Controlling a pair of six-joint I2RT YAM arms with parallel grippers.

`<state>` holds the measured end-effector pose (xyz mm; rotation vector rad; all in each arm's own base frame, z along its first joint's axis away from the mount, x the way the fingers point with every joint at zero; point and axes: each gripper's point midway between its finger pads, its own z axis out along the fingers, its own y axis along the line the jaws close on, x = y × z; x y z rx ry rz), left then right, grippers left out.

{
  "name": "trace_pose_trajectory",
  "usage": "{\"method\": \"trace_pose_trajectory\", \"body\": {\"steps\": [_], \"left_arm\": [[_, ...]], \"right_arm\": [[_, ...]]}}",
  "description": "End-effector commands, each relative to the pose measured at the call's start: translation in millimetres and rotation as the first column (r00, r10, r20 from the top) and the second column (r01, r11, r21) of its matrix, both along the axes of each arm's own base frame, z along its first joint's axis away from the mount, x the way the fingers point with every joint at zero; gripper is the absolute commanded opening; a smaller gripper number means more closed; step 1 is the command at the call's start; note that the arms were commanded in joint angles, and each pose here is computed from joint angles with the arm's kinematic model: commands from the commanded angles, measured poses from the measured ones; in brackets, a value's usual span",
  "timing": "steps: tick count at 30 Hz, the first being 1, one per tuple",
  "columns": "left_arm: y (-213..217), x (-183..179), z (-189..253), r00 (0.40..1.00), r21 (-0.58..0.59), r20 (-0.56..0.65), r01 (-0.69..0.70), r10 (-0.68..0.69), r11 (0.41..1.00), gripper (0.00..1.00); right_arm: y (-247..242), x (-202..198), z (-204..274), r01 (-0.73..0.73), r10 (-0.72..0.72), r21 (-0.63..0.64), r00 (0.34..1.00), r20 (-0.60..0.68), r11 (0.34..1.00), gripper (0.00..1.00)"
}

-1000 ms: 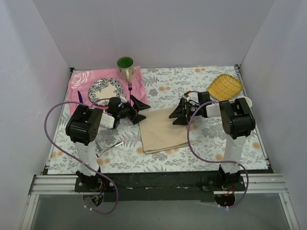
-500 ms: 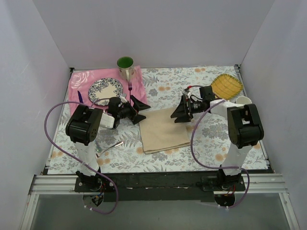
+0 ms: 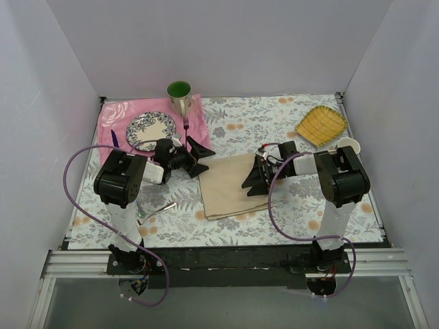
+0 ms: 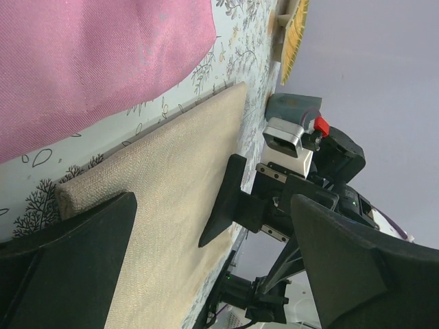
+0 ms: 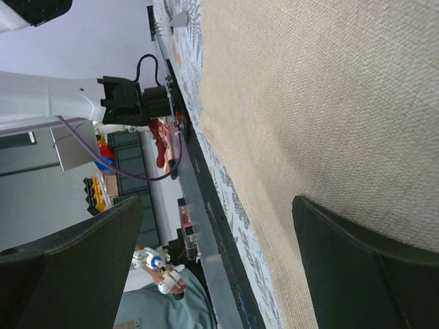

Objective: Fold the napkin into a case and place the utensils inside
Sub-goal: Smooth out the square-folded napkin at the center of the board.

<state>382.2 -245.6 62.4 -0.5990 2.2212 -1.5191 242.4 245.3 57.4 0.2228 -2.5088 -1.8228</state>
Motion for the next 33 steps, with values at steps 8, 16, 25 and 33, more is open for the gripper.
{"method": "trace_pose_trajectory", "body": {"steps": [8, 16, 25, 33], "left_arm": [[20.3, -1.1, -30.8, 0.995, 0.108, -0.067, -0.066, 0.073, 0.992, 0.98], [18.3, -0.2, -26.9, 0.997, 0.100, -0.043, -0.056, 0.061, 0.993, 0.98], [18.6, -0.2, -23.1, 0.997, 0.101, -0.042, -0.053, 0.058, 0.993, 0.98], [19.1, -2.3, -27.2, 0.997, 0.109, -0.052, -0.053, 0.059, 0.993, 0.98]], "right_arm": [[-43.9, -8.5, -24.6, -0.029, 0.036, -0.109, 0.997, 0.063, 0.994, 0.99], [-14.9, -5.8, 54.4, -0.076, 0.067, 0.051, 0.985, 0.159, 0.996, 0.99], [12.9, -30.6, 33.2, -0.117, 0.112, 0.033, 0.987, 0.118, 0.993, 0.99], [-4.5, -57.8, -7.0, -0.138, 0.139, -0.020, 0.989, 0.056, 0.990, 0.99]]}}
